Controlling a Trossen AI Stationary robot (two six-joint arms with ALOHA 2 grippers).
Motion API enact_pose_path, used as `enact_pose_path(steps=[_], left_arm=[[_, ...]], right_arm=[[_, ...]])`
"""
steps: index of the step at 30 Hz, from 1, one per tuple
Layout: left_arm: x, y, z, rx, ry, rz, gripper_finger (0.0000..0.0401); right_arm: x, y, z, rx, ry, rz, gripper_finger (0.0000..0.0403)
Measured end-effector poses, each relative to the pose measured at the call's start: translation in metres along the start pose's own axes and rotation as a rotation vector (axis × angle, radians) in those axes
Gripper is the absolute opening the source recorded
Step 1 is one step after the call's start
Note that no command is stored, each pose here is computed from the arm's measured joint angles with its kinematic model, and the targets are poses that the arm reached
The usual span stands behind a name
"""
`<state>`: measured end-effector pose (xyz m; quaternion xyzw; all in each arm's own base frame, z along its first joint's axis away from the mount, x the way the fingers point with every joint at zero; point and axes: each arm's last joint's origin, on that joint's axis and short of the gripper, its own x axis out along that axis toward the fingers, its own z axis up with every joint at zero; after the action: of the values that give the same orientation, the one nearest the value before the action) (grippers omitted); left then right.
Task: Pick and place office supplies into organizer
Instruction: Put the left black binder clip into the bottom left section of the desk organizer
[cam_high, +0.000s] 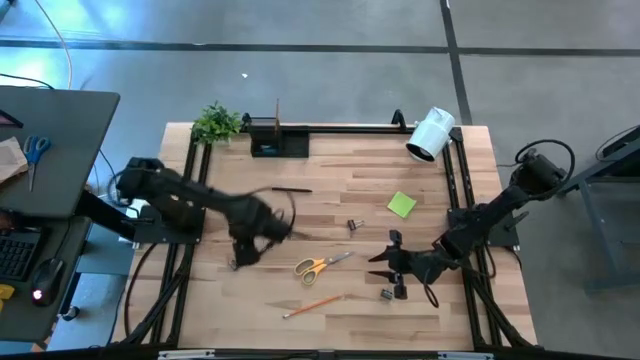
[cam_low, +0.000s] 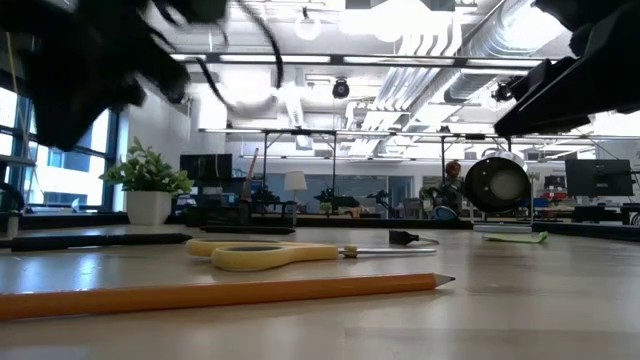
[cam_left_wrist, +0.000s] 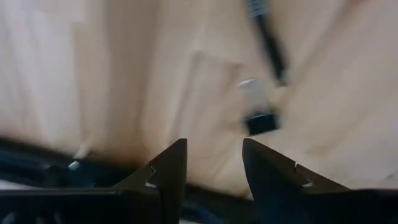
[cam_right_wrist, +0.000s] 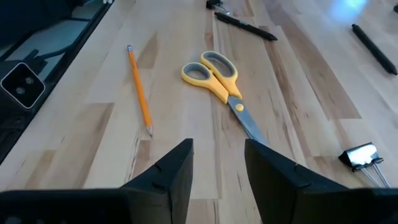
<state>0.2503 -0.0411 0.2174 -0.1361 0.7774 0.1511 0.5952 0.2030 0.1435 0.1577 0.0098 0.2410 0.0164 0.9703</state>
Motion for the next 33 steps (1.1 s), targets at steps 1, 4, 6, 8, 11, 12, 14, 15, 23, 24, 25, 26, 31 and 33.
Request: enact_pose_path(steps=[1, 4, 6, 8, 11, 12, 14, 15, 23, 24, 25, 26, 31, 33], left_arm=[[-0.002, -0.01, -0.006, 0.005, -0.044, -0.011, 0.0144], [-0.011, -0.03, -0.026, -0.032, -0.147, -0.054, 0.0145], [-0.015, -0.037, -0.039, -0.086, -0.207, -0.051, 0.0145], [-0.015, -0.041, -0.048, -0.154, -0.245, -0.035, 0.0145], [-0.003, -0.044, -0.055, -0.212, -0.23, -0.04, 0.0153], [0.004, -0.045, -0.056, -0.221, -0.219, -0.049, 0.016], [0.018, -0.045, -0.056, -0.243, -0.181, -0.062, 0.0182], [0.025, -0.043, -0.056, -0.251, -0.161, -0.061, 0.0195], [0.046, -0.029, -0.061, -0.291, -0.157, -0.063, 0.0305], [0.048, -0.027, -0.06, -0.307, -0.156, -0.078, 0.0315], [0.051, -0.025, -0.06, -0.321, -0.159, -0.094, 0.0323], [0.055, -0.024, -0.059, -0.331, -0.162, -0.107, 0.033], [0.072, -0.021, -0.049, -0.353, -0.155, -0.22, 0.034], [0.075, -0.02, -0.049, -0.356, -0.15, -0.218, 0.0334]], right_arm=[[-0.001, 0.001, 0.0, -0.002, -0.002, -0.002, 0.0138], [-0.001, 0.002, 0.0, -0.004, -0.012, -0.014, 0.0138], [-0.001, 0.002, 0.0, -0.005, -0.018, -0.027, 0.0138], [-0.001, 0.001, 0.0, -0.004, -0.019, -0.027, 0.0138], [-0.001, 0.002, 0.0, -0.005, -0.02, -0.027, 0.0138], [-0.001, 0.001, 0.0, -0.006, -0.021, -0.028, 0.0138], [-0.001, 0.001, 0.001, -0.015, -0.023, -0.039, 0.0138], [-0.001, 0.0, 0.001, -0.021, -0.026, -0.047, 0.0138], [0.002, -0.006, 0.003, -0.058, -0.036, -0.086, 0.0138], [0.003, -0.007, 0.004, -0.056, -0.035, -0.089, 0.0138], [0.003, -0.007, 0.003, -0.054, -0.032, -0.091, 0.0138], [0.003, -0.008, 0.003, -0.055, -0.029, -0.093, 0.0138], [0.003, -0.007, 0.003, -0.051, -0.024, -0.087, 0.0138], [0.003, -0.008, 0.003, -0.048, -0.024, -0.087, 0.0138]])
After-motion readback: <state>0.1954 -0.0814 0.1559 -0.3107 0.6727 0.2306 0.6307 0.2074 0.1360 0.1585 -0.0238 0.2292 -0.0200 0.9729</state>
